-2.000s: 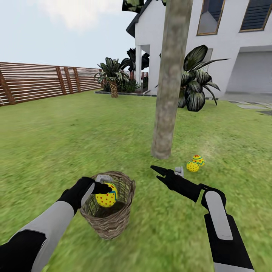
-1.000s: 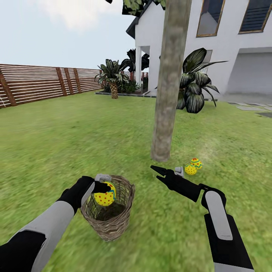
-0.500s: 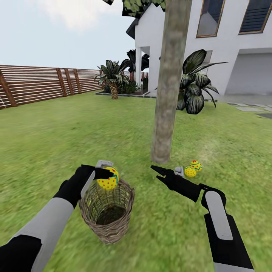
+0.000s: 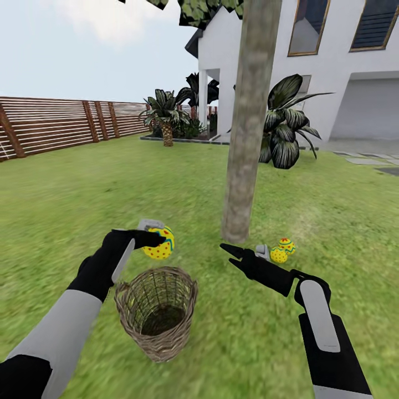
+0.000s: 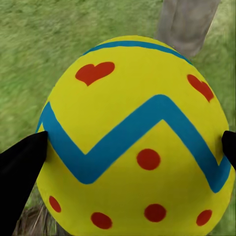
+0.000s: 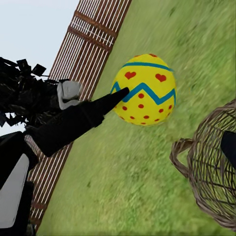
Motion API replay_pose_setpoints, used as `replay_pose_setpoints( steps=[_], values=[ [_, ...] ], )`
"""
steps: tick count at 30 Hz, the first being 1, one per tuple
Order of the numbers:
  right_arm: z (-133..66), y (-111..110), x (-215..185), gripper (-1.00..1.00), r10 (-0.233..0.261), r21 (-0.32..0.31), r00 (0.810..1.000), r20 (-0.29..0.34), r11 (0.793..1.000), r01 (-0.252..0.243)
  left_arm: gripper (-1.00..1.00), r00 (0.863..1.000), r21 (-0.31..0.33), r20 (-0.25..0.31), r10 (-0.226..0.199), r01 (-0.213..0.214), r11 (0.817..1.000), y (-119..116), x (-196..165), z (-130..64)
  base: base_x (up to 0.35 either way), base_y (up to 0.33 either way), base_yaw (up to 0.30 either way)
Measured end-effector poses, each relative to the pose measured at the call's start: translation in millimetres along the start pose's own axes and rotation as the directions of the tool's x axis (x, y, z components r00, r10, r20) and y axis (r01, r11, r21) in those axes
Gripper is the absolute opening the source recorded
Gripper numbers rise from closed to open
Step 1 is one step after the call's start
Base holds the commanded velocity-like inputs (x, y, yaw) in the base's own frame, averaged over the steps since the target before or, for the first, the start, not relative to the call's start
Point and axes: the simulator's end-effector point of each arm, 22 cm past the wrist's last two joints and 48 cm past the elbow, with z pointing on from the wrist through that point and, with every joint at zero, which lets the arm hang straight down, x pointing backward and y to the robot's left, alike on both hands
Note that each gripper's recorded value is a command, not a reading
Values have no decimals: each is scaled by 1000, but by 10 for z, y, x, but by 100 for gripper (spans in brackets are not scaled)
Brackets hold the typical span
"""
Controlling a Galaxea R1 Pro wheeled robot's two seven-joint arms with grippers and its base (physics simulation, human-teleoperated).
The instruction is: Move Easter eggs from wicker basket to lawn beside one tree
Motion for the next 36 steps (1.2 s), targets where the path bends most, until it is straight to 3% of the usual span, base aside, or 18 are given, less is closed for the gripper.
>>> replay_pose_setpoints(
  steps=[4,8,11,15,36],
  values=[
    [3,77,-53,100,-1,-2,1000,1,1000,1,-100,1000,-7,24,12,-12,1000,35,-164,-241,0,0,0],
    [6,158,-100,100,0,-5,1000,0,1000,0,-100,1000,-17,6,15,-15,1000,38,-211,-391,0,0,-34],
    [5,218,-134,100,0,-6,1000,0,1000,0,-100,1000,-59,-7,28,-29,998,226,-278,-563,0,0,-92],
    [6,295,-181,100,0,-8,1000,1,1000,0,-100,999,-73,3,40,-40,997,283,-332,-755,0,0,-21],
    [-20,690,-439,100,-2,-13,1000,7,1000,2,-100,999,-133,5,44,-43,990,386,-723,-1047,0,0,-137]
  ],
)
